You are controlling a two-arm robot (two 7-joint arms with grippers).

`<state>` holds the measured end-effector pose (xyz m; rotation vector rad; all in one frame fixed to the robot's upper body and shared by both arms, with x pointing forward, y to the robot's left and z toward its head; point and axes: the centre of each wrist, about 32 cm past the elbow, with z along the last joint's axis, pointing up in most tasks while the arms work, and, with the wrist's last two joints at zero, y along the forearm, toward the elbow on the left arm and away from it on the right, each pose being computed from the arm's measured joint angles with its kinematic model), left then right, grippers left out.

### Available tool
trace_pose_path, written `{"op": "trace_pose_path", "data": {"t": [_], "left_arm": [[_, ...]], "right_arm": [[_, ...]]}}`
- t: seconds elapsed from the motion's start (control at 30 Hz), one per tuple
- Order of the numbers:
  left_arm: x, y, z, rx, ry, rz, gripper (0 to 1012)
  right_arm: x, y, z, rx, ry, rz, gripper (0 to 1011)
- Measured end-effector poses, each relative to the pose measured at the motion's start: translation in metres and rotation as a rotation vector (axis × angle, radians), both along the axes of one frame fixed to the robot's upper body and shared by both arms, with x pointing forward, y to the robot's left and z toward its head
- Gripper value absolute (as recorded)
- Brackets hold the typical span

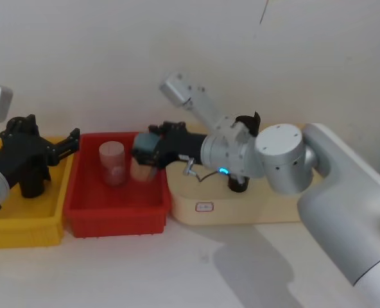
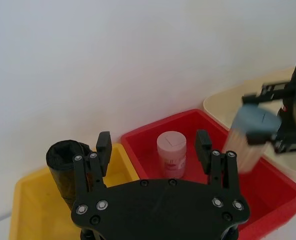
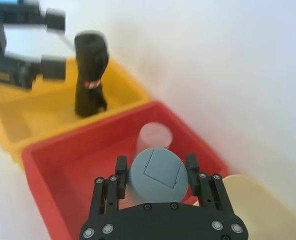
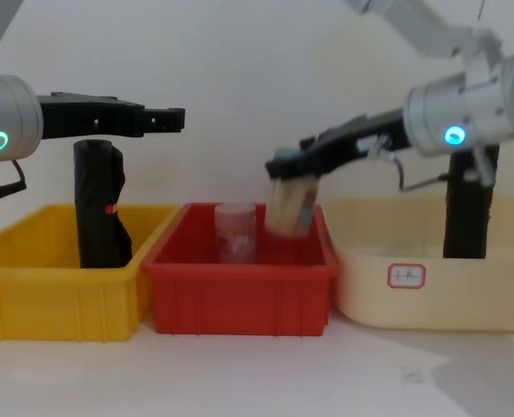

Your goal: Pick up the garbage bag with the one hand and transfer it to the other hand.

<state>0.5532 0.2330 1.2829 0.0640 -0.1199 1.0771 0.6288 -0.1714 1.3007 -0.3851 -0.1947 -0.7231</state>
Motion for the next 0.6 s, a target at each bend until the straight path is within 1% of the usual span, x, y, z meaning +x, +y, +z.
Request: {"op": "trace_pose_path", "data": {"t": [0.03, 0.13, 0.23, 0.3, 0.33, 0.37, 0.47, 0.57, 0.6], "left_arm": [[0.0000, 0.0000, 0.0000, 0.000, 0.000, 0.000, 1001], [0.0000, 0.0000, 0.0000, 0.000, 0.000, 0.000, 1001], [0.0000, 0.0000, 0.0000, 0.000, 0.000, 0.000, 1001], [0.0000, 0.0000, 0.0000, 0.000, 0.000, 0.000, 1001], [0.0000, 0.0000, 0.0000, 0.000, 0.000, 0.000, 1001], [0.0000, 0.0000, 0.0000, 0.000, 0.000, 0.000, 1001], [0.0000, 0.0000, 0.0000, 0.000, 0.000, 0.000, 1001], [0.0000, 0.0000, 0.0000, 0.000, 0.000, 0.000, 1001], [0.0000, 0.0000, 0.0000, 0.000, 0.000, 0.000, 1001]], "right_arm": [[0.000, 0.000, 0.000, 0.000, 0.000, 0.000, 692], [-0.005, -0.008, 0.012, 0.046, -0.030, -0.022, 692], [-0.008, -0.015, 0.018, 0.076, -0.043, -0.038, 692], [-0.012, -0.023, 0.022, 0.109, -0.051, -0.057, 692], [-0.012, -0.023, 0.022, 0.109, -0.051, -0.057, 692], [-0.014, -0.028, 0.023, 0.127, -0.052, -0.069, 692], [-0.019, -0.037, 0.022, 0.157, -0.050, -0.091, 692], [-0.023, -0.045, 0.019, 0.176, -0.045, -0.114, 692], [-0.025, -0.050, 0.016, 0.189, -0.042, -0.131, 692]]}}
